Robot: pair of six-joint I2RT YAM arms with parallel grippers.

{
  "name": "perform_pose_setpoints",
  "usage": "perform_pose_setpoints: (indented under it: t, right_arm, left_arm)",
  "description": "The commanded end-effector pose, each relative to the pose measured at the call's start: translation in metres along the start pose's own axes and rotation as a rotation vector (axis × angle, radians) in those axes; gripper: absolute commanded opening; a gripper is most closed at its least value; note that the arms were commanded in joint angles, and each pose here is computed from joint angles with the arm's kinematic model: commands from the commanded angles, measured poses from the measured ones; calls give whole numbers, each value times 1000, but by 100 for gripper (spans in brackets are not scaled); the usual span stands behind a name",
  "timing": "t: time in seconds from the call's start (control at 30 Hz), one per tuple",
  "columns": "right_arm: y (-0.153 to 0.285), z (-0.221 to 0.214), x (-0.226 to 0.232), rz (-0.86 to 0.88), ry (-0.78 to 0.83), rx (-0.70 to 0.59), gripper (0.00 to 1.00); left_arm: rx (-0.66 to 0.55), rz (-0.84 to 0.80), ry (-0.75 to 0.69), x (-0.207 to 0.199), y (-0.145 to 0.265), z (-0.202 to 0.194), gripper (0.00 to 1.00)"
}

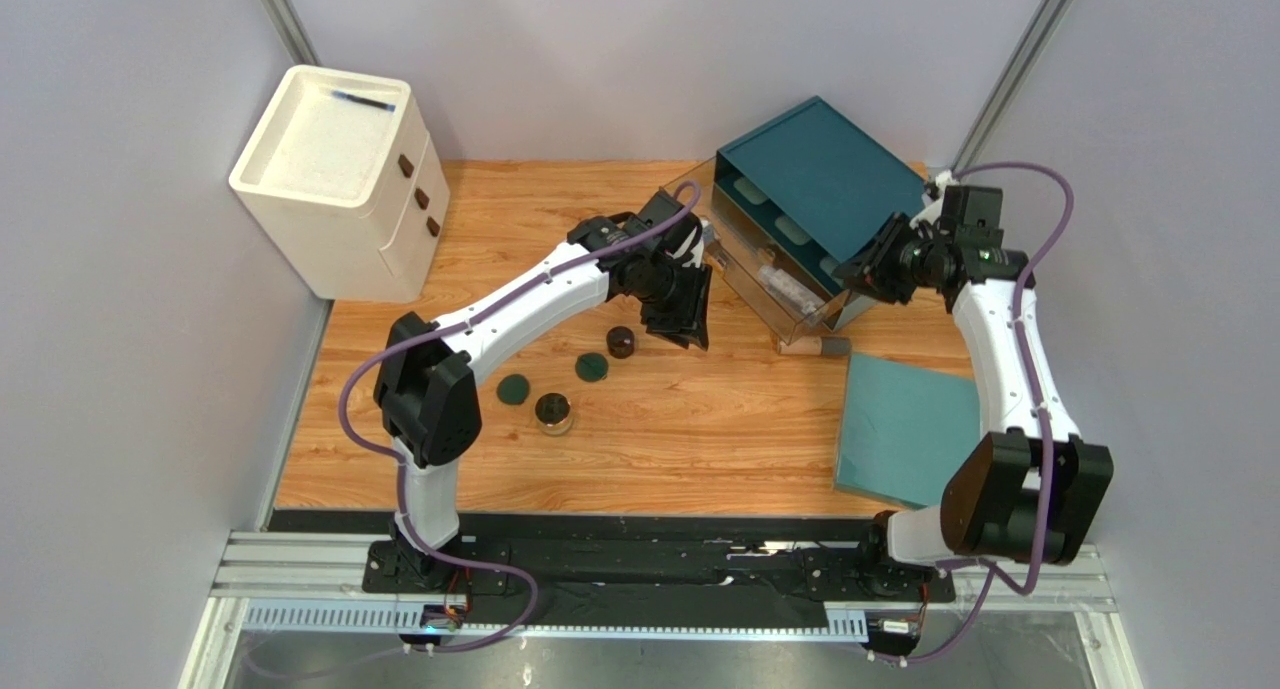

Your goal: Organize the makeup

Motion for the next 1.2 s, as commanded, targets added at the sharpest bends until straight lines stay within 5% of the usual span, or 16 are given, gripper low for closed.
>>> perform_pose_setpoints:
  t: [0.0,0.4,0.6,1.17]
  right_arm:
    - [1,-37,-10,-7,-144,17,30]
    - [-22,-98,-60,-138,-599,10,59]
    - [-42,-96,-86,-214,-730,45,61]
    - [-87,-63,-102,-221,-779,80,59]
  left_arm:
    - [-16,-73,6,-13,5,1,42]
    - [-56,-74,10,-3,24,-14,41]
    - [-69,-53,12,5,29,-21,41]
    - [-53,-21,-10,17,29,-30,40]
Point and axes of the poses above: each gripper's point midway between its finger pads, its own y axis back along the fingers, its own x axis along the line the jaws close on, z = x × y, the point moved 4 cm from there along y, back along the fingers, and after that the axes turned 9 degrees about y, right-handed, at the moved point
